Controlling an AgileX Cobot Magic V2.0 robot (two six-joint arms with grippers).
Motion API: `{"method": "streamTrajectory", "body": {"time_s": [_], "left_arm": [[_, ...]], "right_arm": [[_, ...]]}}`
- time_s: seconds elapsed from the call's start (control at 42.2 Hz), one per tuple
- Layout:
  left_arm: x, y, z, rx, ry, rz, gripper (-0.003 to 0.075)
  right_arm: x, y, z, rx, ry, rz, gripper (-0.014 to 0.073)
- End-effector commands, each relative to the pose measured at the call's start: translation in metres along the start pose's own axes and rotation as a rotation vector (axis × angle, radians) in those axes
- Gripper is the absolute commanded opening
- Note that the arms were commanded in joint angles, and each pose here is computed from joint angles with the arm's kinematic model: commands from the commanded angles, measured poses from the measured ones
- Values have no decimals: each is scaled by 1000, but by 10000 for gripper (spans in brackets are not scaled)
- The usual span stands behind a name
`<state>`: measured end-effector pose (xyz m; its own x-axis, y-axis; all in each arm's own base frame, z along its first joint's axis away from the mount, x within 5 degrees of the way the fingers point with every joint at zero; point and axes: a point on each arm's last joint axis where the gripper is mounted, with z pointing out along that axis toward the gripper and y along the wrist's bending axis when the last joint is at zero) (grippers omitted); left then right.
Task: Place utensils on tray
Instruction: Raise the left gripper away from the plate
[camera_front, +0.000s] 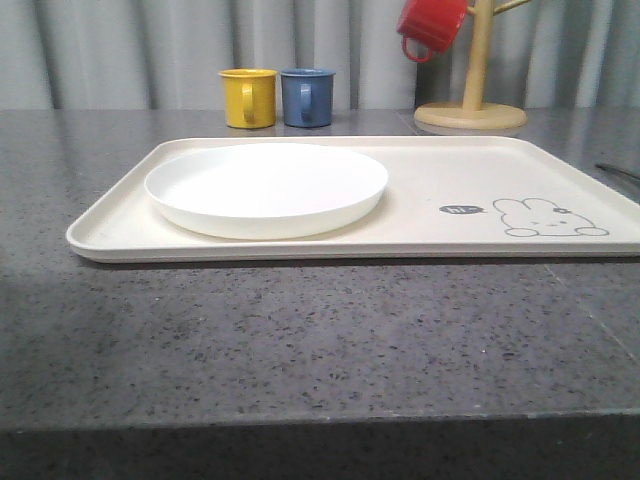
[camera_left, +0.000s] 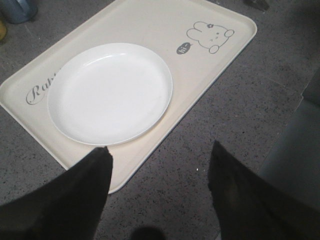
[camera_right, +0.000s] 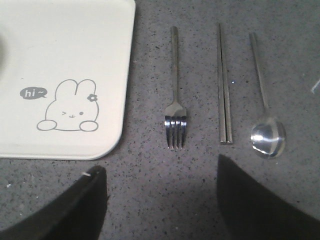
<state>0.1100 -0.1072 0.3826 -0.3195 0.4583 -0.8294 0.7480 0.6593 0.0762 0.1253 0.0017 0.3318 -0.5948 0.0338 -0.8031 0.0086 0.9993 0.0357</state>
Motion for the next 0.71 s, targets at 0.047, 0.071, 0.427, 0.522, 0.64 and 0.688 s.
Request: {"method": "streamTrajectory", "body": {"time_s": [0.047, 0.071, 0.427, 0.522, 0.64, 0.688], "left_arm": [[-13, 0, -9, -7, -113, -11, 421], [-13, 0, -9, -7, -113, -11, 421], [-13, 0, -8, -7, -111, -11, 421], [-13, 0, -8, -7, -111, -11, 421], [-13, 0, -8, -7, -111, -11, 421], [-13, 0, -8, -7, -111, -11, 421]], "right_arm": [[-40, 0, 3, 8, 15, -13, 496], [-45, 0, 6, 10, 43, -14, 493], [-90, 1, 80, 11, 360, -77, 405], [-97, 1, 104, 7, 417, -95, 384], [-102, 0, 135, 12, 472, -103, 358], [-104, -1, 145, 13, 488, -105, 345]]}}
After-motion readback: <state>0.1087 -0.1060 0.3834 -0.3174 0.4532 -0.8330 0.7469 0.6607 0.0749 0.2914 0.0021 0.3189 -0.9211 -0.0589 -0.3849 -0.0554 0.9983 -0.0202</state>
